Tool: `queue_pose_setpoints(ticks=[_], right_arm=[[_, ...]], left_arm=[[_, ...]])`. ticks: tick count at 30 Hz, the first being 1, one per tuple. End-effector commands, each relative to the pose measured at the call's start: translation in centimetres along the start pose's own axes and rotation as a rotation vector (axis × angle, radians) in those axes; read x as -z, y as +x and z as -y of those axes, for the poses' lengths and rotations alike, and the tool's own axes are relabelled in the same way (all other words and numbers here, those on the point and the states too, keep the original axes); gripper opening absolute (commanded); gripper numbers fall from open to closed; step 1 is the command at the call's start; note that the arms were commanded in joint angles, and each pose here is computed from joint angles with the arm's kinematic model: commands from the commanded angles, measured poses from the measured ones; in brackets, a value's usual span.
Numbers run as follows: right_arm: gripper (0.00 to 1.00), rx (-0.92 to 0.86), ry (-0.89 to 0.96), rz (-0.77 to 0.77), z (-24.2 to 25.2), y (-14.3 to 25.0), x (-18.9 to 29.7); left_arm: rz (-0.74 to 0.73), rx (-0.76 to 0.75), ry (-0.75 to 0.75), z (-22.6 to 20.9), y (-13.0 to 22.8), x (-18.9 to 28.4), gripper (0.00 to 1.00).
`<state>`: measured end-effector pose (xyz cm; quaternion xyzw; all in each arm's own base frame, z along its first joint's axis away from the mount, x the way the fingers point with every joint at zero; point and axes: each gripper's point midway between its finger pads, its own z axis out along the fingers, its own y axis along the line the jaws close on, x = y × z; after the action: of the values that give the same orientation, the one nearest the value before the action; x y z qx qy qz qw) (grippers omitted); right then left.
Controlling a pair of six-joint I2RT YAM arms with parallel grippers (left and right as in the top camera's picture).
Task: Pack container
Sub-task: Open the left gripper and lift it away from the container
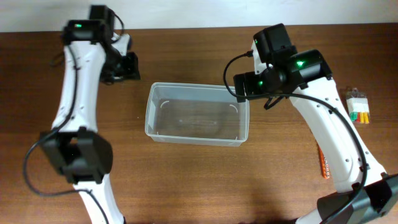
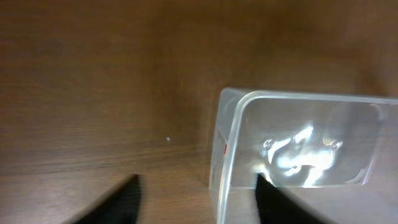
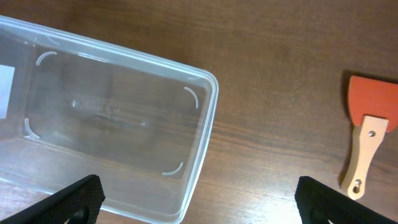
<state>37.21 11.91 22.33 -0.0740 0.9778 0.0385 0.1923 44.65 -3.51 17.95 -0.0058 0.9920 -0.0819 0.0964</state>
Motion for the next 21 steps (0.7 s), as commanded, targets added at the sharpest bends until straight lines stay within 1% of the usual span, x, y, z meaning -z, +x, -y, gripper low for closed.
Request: queue_pose_setpoints(ticks=[1,4,8,10,15,21], right_arm=[[0.94,-0.073,-0.003,-0.083,0.0,1.7,-2.3],[0.89,-0.086,-0.003,-0.146,-0.1,2.8,-4.2],[0.86,-0.13,0.006,-0.206,-0.1,3.4,-6.3],[0.8,-0.181,0.015,-0.234,-0.1,3.8,-7.2],[0.79,-0.225,0.03,-0.278,-0.1,4.3,-9.0],[0.79,-0.258,0.045,-0.296,0.0,4.4,-10.5]], left_arm=[[0.157,-0.002,0.012,-0.5,-0.7,6.2,0.99],[0.184,0.034,0.001,-2.1,-0.4,7.7,0.99],[0.147,0.085,-0.011,-4.0,0.8,8.1,0.99],[0.116,0.111,-0.015,-4.8,1.7,8.1,0.99],[0.091,0.148,-0.021,-6.0,2.5,8.2,0.99],[0.086,0.158,-0.023,-6.4,2.7,8.3,0.99]])
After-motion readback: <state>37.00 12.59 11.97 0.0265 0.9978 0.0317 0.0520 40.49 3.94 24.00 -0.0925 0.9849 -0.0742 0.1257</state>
